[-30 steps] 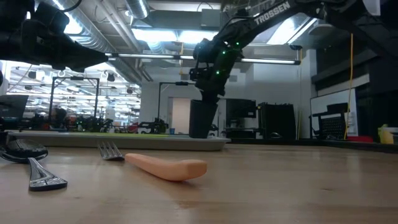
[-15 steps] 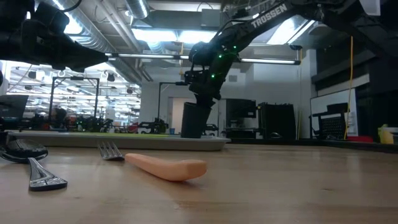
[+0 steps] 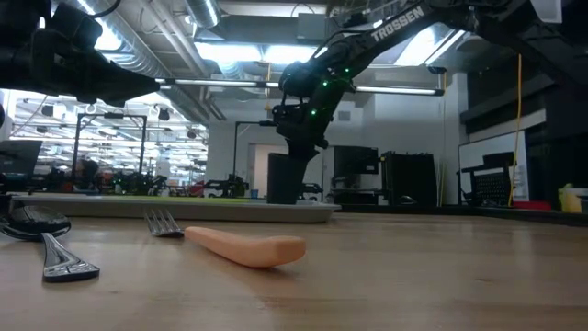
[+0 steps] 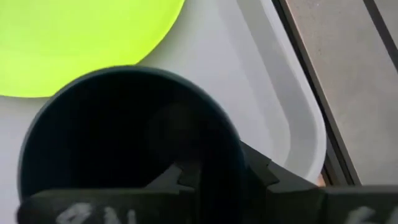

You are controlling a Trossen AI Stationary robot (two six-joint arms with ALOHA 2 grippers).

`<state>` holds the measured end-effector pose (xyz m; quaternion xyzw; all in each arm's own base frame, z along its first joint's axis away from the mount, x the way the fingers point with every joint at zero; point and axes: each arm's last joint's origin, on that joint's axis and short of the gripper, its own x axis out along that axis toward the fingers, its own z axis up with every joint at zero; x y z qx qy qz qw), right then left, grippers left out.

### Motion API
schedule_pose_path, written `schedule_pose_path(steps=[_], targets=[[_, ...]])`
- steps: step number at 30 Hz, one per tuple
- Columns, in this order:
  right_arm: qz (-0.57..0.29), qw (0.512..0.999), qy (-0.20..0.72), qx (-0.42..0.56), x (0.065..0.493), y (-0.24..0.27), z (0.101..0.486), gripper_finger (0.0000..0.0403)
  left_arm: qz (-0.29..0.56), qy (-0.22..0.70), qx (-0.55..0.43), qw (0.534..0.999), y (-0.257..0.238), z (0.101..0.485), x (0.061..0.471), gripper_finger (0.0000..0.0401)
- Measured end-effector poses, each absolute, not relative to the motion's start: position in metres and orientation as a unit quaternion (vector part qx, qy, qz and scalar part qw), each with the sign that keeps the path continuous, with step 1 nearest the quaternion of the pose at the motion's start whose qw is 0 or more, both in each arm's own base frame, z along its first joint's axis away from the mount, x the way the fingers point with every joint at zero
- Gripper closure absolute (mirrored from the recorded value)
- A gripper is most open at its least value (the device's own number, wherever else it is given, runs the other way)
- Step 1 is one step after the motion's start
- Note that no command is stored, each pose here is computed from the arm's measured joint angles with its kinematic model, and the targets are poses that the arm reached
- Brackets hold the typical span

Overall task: Pick and place plate/cup/fork/spoon on tray
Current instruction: Put the black cup on the blue serving tray to the top right of the green plate, then put the orange fork on the blue serving tray to the right of the green plate

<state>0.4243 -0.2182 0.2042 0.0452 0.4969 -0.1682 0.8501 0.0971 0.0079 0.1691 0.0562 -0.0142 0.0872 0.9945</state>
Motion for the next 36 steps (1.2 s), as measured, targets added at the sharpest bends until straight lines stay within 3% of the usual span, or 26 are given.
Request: schedule_pose_path(steps=[23,36], targets=[[-0.207,0.852,0.480,0.020,0.428,-0.224,0.237,0.0334,0.087,-0.014,0.056,0.995,0.008,0.169,0.097,0.0325],[-0.184,0.859,0.477,0.033,0.427,-0.202,0.309,0.0334,0.087,-0.014,0.056,0.994,0.008,0.169,0.097,0.0325]])
